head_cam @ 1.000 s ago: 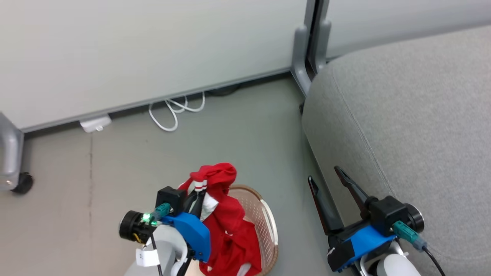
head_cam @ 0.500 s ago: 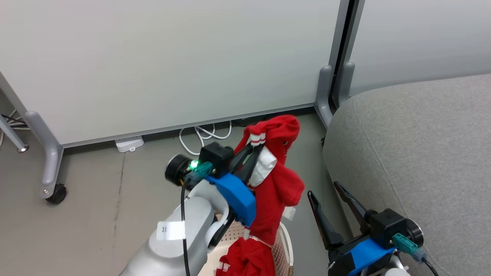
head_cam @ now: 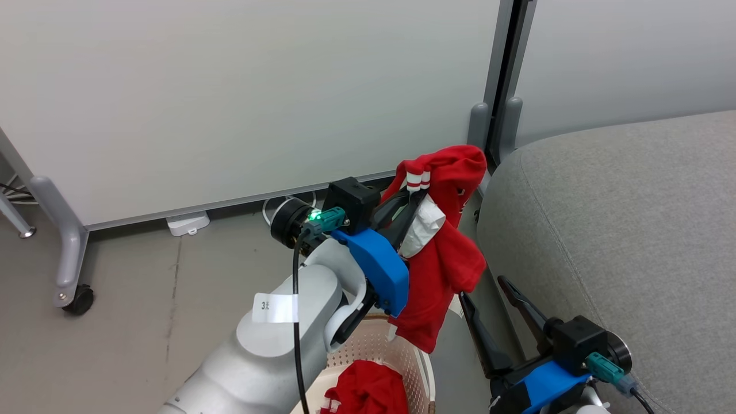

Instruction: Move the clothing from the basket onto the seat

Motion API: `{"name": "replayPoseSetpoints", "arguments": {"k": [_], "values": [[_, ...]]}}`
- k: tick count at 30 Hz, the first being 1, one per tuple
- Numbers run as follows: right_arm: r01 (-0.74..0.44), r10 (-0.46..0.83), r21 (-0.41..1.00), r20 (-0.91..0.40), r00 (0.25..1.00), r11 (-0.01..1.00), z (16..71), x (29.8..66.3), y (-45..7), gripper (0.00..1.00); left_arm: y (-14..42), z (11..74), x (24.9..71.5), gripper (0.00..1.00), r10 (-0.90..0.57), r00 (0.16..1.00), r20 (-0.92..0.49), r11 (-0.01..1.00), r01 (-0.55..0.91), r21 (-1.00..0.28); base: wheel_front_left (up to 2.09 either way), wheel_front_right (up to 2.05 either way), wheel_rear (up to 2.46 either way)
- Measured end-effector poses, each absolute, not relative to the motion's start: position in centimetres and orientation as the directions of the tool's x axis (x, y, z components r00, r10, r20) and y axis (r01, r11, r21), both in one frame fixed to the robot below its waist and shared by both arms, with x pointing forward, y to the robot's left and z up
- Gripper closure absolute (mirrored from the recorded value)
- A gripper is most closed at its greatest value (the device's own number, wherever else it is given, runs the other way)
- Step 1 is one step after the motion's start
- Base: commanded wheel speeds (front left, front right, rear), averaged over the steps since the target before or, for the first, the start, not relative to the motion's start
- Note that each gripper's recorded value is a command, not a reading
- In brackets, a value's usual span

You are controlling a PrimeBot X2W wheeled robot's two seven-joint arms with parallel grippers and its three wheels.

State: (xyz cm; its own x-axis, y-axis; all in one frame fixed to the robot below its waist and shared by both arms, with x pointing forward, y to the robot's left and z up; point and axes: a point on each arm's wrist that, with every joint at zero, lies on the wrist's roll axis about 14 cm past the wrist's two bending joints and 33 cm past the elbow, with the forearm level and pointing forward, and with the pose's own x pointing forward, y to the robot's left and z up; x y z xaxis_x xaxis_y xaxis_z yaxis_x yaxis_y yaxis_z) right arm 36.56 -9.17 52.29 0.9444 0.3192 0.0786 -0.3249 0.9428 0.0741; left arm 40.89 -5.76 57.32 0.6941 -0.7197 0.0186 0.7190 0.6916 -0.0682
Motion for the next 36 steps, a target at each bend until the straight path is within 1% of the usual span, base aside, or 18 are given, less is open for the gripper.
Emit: {"name": "replayPoseSetpoints", "arguments": {"k": [8, 13, 20, 24, 30, 36], "values": [[-0.321, 0.317, 0.074, 0.07, 0.946, 0.944, 52.0, 36.6, -9.3, 0.0, -6.1, 56.7, 40.8, 1.0, -0.724, 0.69, 0.003, 0.688, 0.721, -0.08, 0.0, 0.0, 0.0], [-0.329, 0.327, 0.045, 0.05, 0.944, 0.943, 51.7, 36.9, -9.0, 0.0, -6.1, 56.4, 40.7, 1.0, -0.724, 0.69, -0.001, 0.687, 0.721, -0.084, 0.0, 0.0, 0.0], [-0.34, 0.34, -0.023, 0.015, 0.94, 0.94, 51.9, 38.6, -8.8, 0.0, -6.1, 55.8, 40.7, 1.0, -0.726, 0.688, -0.013, 0.686, 0.723, -0.084, 0.0, 0.0, 0.0], [-0.355, 0.355, -0.035, -0.01, 0.935, 0.934, 51.6, 39.6, -8.3, 0.0, -6.1, 55.6, 40.7, 1.0, -0.725, 0.688, -0.016, 0.687, 0.722, -0.087, 0.0, 0.0, 0.0], [-0.376, 0.375, -0.035, -0.044, 0.926, 0.926, 51.0, 40.8, -7.7, 0.0, -6.2, 55.3, 40.7, 1.0, -0.727, 0.686, -0.021, 0.685, 0.723, -0.091, 0.0, 0.0, 0.0], [-0.417, 0.416, -0.016, -0.046, 0.908, 0.909, 51.3, 42.0, -6.2, 0.0, -6.3, 55.2, 40.6, 1.0, -0.732, 0.68, -0.026, 0.68, 0.728, -0.091, 0.0, 0.0, 0.0]]}}
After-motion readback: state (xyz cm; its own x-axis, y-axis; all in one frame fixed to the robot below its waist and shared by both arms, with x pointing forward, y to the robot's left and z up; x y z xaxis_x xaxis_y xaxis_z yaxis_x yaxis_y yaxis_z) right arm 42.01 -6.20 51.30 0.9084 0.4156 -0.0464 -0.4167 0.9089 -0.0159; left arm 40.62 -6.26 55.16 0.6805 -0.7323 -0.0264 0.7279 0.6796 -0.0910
